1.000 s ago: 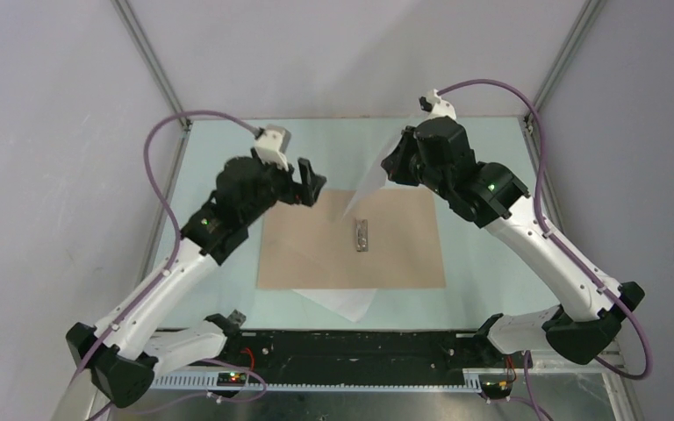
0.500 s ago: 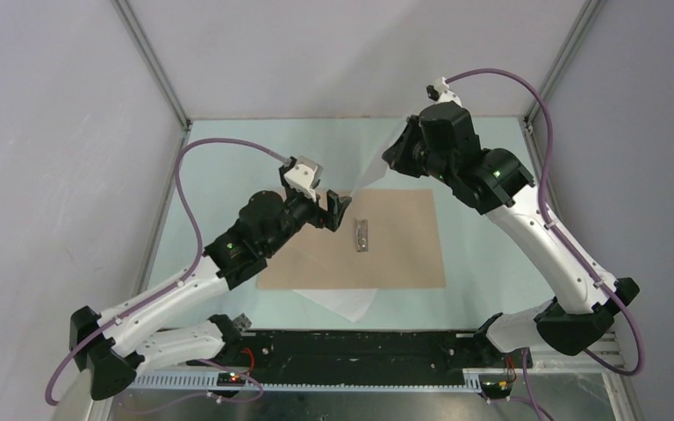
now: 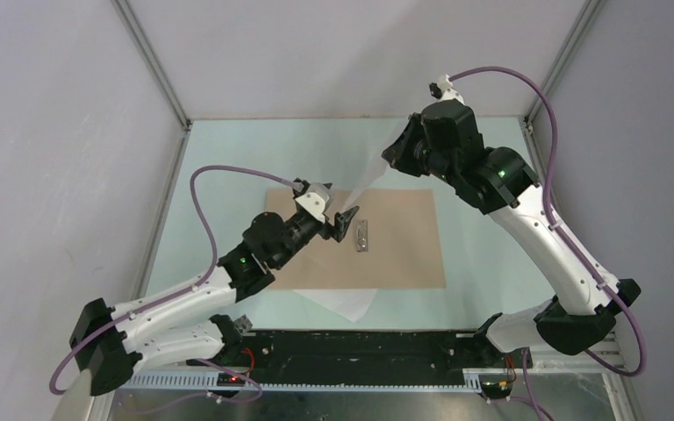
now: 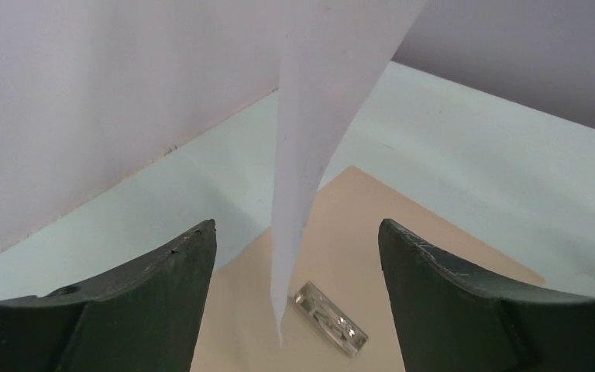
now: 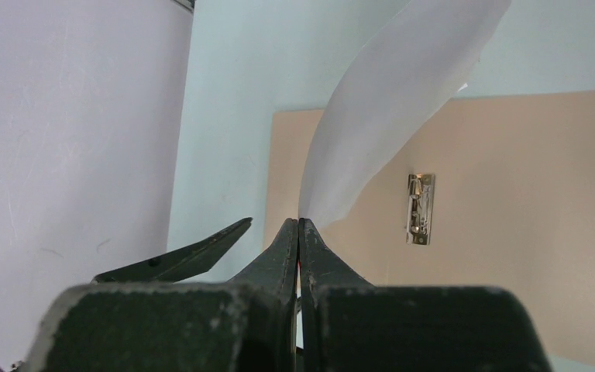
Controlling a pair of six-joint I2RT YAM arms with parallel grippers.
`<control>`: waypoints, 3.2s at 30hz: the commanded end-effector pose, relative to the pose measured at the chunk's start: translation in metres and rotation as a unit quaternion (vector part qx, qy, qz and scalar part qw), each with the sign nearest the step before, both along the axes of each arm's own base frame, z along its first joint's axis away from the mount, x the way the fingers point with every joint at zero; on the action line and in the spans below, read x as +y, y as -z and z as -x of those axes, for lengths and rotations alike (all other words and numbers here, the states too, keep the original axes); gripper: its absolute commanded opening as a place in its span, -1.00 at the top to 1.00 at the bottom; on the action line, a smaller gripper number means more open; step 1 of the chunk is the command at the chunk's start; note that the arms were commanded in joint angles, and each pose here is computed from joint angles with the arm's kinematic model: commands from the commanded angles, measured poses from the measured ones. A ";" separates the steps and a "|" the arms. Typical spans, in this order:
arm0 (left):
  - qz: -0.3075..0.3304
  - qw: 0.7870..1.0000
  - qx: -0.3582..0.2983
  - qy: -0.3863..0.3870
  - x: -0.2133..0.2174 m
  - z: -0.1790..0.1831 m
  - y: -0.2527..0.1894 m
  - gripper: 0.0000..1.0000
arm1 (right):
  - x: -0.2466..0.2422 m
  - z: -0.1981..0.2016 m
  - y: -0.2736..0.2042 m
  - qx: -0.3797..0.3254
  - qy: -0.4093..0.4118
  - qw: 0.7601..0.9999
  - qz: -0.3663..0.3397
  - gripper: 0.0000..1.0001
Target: Put the files into the folder
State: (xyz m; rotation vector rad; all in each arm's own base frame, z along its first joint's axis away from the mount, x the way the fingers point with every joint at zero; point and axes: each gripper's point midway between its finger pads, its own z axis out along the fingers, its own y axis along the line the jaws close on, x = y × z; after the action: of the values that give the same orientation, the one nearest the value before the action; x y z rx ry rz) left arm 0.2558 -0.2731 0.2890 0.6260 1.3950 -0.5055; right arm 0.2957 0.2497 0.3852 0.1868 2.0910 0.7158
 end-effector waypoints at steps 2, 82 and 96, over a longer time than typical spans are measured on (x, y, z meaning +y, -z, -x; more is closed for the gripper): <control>0.030 0.996 -0.087 0.010 -0.014 -0.002 -0.039 -0.60 | 0.001 0.001 -0.019 -0.015 0.005 1.000 -0.014 1.00; 0.175 0.949 0.195 0.176 0.027 -0.003 -0.191 1.00 | 0.027 0.047 -0.038 -0.299 -0.465 0.780 -0.295 -0.24; 0.192 0.954 0.229 0.009 0.064 -0.054 -0.125 -0.09 | 0.034 -0.003 0.022 -0.201 -0.339 0.895 -0.208 1.00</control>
State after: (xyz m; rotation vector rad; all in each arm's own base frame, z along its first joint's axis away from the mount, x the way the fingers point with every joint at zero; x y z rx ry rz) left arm 0.2925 -0.2353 0.4124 0.3570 1.6891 -1.0851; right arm 0.2778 0.2861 0.3770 -0.5421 1.4571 1.6395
